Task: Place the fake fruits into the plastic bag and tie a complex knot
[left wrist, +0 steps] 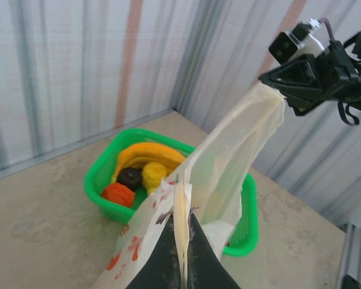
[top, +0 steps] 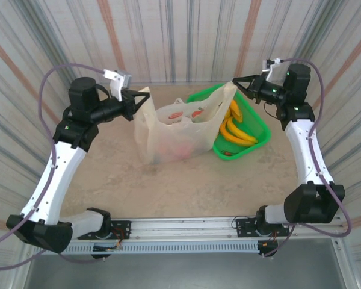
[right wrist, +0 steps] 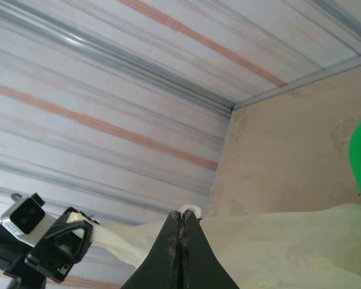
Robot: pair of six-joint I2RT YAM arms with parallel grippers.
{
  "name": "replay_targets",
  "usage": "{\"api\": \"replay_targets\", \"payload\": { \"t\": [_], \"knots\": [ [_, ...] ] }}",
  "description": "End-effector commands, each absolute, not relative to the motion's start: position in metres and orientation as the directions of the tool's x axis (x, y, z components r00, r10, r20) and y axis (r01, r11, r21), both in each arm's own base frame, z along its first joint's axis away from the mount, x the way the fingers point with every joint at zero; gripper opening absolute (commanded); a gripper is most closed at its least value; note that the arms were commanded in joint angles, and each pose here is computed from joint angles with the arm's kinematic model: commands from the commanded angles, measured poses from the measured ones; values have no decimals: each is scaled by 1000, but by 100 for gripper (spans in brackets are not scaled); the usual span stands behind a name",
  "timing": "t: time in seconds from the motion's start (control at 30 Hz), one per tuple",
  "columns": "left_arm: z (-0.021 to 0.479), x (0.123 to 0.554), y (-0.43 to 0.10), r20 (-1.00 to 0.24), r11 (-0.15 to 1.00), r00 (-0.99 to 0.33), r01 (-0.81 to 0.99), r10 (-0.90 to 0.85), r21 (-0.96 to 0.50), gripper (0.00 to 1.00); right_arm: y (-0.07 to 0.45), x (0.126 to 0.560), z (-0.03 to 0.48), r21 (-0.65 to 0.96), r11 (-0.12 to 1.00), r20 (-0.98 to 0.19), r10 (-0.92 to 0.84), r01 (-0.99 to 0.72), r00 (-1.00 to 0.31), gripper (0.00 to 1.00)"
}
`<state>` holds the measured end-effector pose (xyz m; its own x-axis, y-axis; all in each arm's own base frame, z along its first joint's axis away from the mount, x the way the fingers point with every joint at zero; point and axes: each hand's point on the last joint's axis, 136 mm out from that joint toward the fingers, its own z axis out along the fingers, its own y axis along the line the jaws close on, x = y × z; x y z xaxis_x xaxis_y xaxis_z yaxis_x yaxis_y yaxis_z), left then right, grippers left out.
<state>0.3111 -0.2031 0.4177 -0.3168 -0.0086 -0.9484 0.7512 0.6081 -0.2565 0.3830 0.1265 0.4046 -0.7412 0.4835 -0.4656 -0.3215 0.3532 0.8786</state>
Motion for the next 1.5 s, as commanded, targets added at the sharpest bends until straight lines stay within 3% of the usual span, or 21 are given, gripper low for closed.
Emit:
{"api": "replay_targets", "payload": {
  "t": [0.0, 0.27, 0.6, 0.73, 0.83, 0.93, 1.03, 1.17, 1.33, 1.47],
  "knots": [
    [436, 303, -220, -970, 528, -242, 823, -10, -210, 0, 121, 360, 432, 838, 367, -541, 463, -404, -702, 0],
    [444, 290, -205, -971, 484, -235, 845, -46, -227, 0, 142, 333, 427, 847, 344, -523, 395, -406, -755, 0],
    [416, 293, -198, -946, 366, -320, 875, -57, -318, 0, 155, 325, 401, 858, 350, -492, 351, -375, -797, 0],
    [409, 294, -200, -941, 330, -335, 884, -44, -330, 0, 141, 325, 422, 828, 361, -550, 369, -430, -750, 35],
    [409, 295, -200, -939, 306, -340, 891, -39, -336, 0, 124, 322, 443, 753, 432, -651, 377, -497, -659, 54],
    [412, 291, -200, -942, 274, -334, 903, -34, -330, 0, 120, 316, 457, 644, 527, -758, 340, -554, -557, 61],
    [415, 287, -201, -944, 239, -328, 915, -24, -324, 0, 141, 298, 473, 524, 545, -847, 250, -655, -470, 66],
    [416, 282, -202, -945, 205, -327, 924, -13, -323, 0, 198, 262, 487, 384, 441, -919, 99, -811, -381, 67],
    [416, 281, -202, -949, 193, -317, 930, -10, -312, 0, 272, 225, 479, 363, 213, -928, -8, -907, -373, 66],
    [418, 279, -203, -951, 173, -310, 936, -8, -307, 0, 316, 231, 440, 372, 183, -912, -107, -910, -395, 66]
  ]
}}
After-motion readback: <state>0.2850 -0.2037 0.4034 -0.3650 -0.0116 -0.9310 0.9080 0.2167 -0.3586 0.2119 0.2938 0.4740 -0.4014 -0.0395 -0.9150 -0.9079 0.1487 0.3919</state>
